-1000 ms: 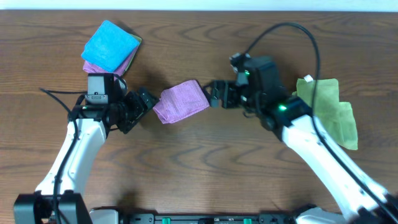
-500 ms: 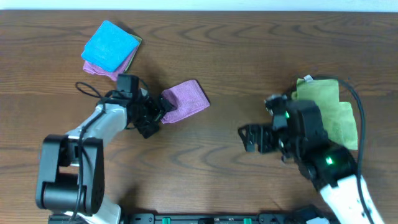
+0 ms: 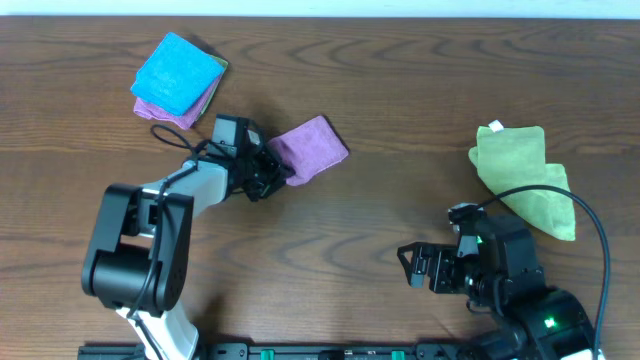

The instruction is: Fold the cloth

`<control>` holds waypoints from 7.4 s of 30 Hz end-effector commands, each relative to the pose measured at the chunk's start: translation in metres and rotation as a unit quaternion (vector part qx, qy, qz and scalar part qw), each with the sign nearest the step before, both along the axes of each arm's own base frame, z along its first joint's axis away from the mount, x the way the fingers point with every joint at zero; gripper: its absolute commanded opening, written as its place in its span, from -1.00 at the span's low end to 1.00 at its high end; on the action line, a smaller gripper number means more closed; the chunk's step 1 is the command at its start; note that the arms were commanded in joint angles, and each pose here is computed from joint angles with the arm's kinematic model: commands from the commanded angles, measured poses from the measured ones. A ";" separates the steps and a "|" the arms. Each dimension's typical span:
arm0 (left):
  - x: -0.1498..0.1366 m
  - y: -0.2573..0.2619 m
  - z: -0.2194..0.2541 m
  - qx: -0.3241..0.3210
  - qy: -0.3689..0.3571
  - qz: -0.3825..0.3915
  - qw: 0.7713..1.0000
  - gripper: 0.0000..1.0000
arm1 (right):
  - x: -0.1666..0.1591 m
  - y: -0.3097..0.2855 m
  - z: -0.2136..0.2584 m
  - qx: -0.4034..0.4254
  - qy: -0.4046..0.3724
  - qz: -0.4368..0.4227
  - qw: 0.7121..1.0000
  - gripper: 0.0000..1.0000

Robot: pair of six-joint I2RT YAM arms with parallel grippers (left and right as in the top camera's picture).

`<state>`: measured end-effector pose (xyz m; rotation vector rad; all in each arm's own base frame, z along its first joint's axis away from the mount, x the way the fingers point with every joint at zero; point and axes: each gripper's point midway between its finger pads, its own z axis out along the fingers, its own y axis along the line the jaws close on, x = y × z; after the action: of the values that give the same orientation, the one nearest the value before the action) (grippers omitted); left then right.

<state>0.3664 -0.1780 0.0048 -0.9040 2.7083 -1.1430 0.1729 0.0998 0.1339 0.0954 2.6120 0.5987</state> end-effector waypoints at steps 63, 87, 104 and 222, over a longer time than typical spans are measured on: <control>0.205 0.221 0.154 0.228 -0.283 0.102 0.926 -0.76 | -0.002 -0.001 -0.003 0.004 0.010 -0.010 1.000 0.99; 0.151 0.218 0.111 0.220 -0.145 0.076 0.962 -0.05 | -0.002 -0.001 -0.003 0.004 0.010 -0.010 1.000 0.98; 0.131 0.286 0.203 0.249 -0.219 0.150 0.931 0.26 | -0.002 -0.001 -0.003 0.005 0.010 -0.010 1.000 0.98; -0.175 0.187 0.148 0.409 -0.335 0.000 0.849 0.91 | -0.002 -0.001 -0.003 0.004 0.010 -0.010 1.000 0.98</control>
<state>0.1934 0.0103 0.1642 -0.3626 2.1978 -0.1731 0.1706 0.0991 0.1305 0.1051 2.6252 0.5966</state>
